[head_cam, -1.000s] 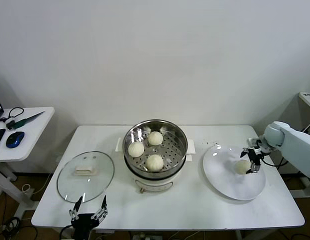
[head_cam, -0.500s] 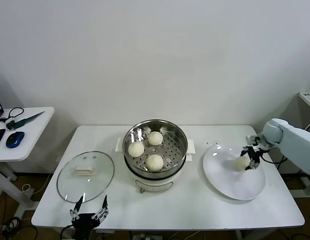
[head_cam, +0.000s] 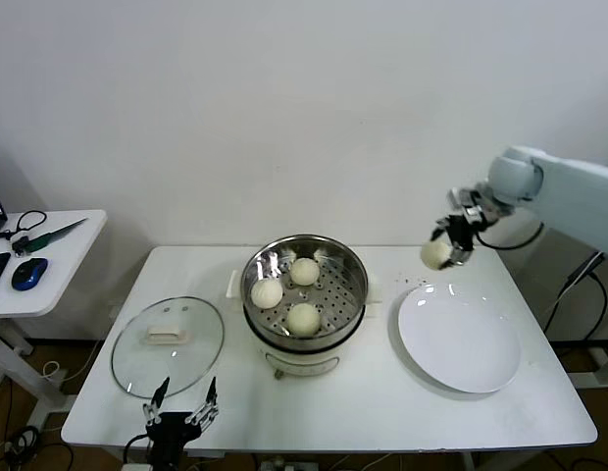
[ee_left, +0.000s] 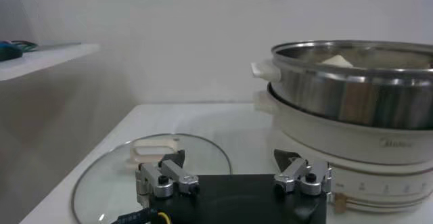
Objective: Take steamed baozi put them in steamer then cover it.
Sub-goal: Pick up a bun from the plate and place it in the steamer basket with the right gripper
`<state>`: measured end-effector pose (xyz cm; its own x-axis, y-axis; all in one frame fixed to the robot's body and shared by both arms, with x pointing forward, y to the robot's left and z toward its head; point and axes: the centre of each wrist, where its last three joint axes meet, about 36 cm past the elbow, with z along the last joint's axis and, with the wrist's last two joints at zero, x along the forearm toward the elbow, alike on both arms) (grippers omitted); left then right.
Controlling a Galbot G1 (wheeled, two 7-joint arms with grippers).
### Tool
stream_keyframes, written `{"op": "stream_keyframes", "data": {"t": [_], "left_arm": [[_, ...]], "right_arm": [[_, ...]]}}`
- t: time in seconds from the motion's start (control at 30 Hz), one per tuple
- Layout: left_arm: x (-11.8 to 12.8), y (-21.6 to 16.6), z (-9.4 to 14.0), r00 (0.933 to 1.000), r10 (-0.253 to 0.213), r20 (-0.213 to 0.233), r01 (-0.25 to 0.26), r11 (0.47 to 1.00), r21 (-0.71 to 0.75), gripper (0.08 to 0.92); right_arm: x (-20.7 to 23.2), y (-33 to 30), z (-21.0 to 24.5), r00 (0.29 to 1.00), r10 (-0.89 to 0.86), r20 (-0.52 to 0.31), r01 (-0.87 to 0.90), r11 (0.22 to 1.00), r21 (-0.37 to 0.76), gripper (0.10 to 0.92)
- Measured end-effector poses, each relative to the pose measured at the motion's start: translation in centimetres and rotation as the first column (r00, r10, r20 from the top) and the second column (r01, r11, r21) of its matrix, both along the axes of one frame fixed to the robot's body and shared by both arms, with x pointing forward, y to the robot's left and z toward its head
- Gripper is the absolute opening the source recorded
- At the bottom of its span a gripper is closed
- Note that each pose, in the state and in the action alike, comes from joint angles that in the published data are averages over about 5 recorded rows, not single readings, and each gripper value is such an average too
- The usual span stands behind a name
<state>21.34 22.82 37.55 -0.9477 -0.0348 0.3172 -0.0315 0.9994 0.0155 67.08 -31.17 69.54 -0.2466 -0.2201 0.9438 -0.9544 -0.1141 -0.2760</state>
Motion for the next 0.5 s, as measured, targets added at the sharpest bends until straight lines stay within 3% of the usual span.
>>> {"op": "stream_keyframes", "data": {"t": [0.2,0.5], "left_arm": [[-0.2,0.1,0.2,1.0,-0.002,0.002,0.002,1.0,-0.006,0.823],[-0.4,0.5,0.6,1.0,0.004,0.002,-0.004,1.0,-0.007,0.823]], "right_arm": [[-1.9,7.5,2.6,0.999,0.049,-0.005,-0.049,0.998,0.047,0.704],[-2.4,14.4,-1.2,0.997,0.064,-0.05,-0.063,0.998,0.021,0.704]]}}
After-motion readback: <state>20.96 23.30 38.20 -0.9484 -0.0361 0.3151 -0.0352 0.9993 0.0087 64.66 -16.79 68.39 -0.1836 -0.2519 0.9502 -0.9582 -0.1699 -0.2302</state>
